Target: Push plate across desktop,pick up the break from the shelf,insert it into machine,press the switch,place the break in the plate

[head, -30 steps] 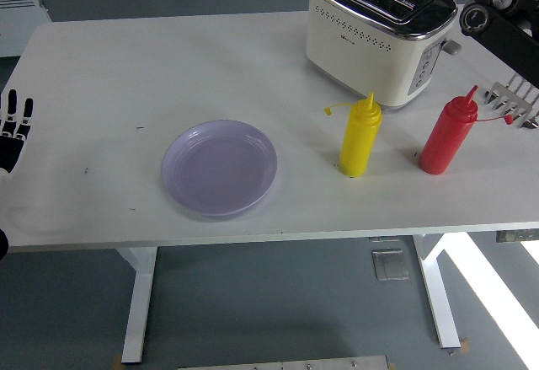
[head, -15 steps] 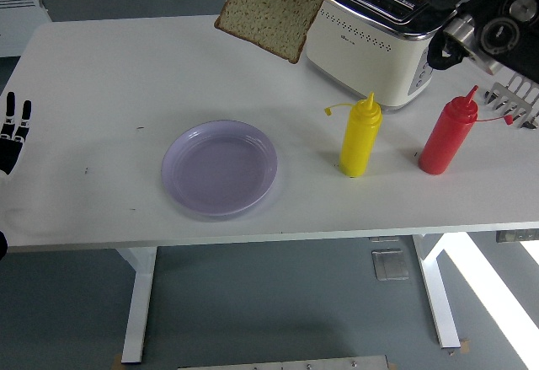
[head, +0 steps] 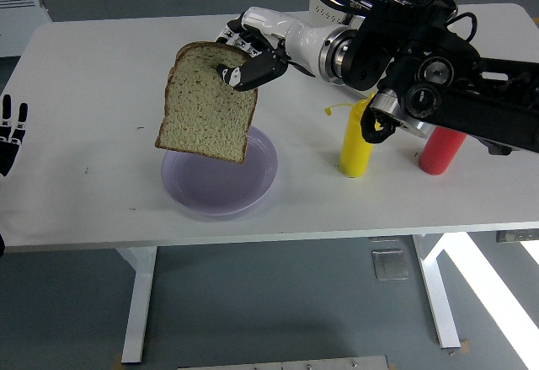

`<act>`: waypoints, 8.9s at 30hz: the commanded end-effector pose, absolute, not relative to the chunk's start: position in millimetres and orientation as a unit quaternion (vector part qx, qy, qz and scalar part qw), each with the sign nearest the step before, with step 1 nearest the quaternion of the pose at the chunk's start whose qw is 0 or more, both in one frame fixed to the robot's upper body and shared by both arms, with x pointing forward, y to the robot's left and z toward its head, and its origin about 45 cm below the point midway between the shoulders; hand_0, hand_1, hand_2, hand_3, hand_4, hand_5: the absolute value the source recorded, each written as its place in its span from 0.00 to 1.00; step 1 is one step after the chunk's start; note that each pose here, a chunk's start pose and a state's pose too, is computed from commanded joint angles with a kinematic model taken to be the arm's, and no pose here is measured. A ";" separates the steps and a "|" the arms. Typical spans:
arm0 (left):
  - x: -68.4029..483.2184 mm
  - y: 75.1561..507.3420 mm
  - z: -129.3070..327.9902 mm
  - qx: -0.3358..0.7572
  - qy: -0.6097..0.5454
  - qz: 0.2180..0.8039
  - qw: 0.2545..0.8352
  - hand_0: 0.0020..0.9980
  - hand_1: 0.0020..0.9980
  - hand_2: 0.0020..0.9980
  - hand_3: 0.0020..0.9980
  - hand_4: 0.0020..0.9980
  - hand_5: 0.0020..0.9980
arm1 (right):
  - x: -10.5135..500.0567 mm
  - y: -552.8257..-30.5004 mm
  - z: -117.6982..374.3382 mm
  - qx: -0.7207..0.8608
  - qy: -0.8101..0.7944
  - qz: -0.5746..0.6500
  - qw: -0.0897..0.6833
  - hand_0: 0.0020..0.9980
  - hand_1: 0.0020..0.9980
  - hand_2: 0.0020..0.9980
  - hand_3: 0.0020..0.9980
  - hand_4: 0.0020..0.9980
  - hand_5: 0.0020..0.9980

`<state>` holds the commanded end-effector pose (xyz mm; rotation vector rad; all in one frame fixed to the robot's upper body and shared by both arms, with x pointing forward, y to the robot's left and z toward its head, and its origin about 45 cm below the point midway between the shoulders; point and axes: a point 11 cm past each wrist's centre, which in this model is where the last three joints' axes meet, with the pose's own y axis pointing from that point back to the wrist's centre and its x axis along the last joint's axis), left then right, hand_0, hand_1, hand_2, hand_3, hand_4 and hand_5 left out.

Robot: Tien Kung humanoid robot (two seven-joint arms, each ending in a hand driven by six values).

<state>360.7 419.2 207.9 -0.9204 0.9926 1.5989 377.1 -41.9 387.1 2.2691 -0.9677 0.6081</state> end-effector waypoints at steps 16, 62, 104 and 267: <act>361.4 419.9 206.1 -0.381 0.414 0.661 0.497 0.75 0.68 0.64 0.66 0.70 0.83 | 388.8 -27.7 337.4 0.833 -0.354 0.227 0.360 0.45 0.47 0.44 0.40 0.24 0.00; 365.7 417.4 201.6 -0.391 0.431 0.651 0.488 0.75 0.68 0.64 0.66 0.70 0.87 | 396.8 -18.4 283.7 0.830 -0.325 0.190 0.412 0.51 0.55 0.57 0.54 0.39 0.00; 365.0 431.6 191.8 -0.415 0.442 0.651 0.456 0.75 0.68 0.64 0.66 0.65 1.00 | 396.3 -15.1 278.1 0.847 -0.292 0.190 0.401 0.66 0.69 0.71 0.67 0.56 0.19; 356.3 400.1 235.7 -0.421 0.431 0.596 0.530 0.76 0.69 0.65 0.67 0.66 1.00 | 358.7 -352.8 290.0 0.627 -0.660 -0.275 -0.310 0.76 0.70 0.68 0.65 0.70 0.45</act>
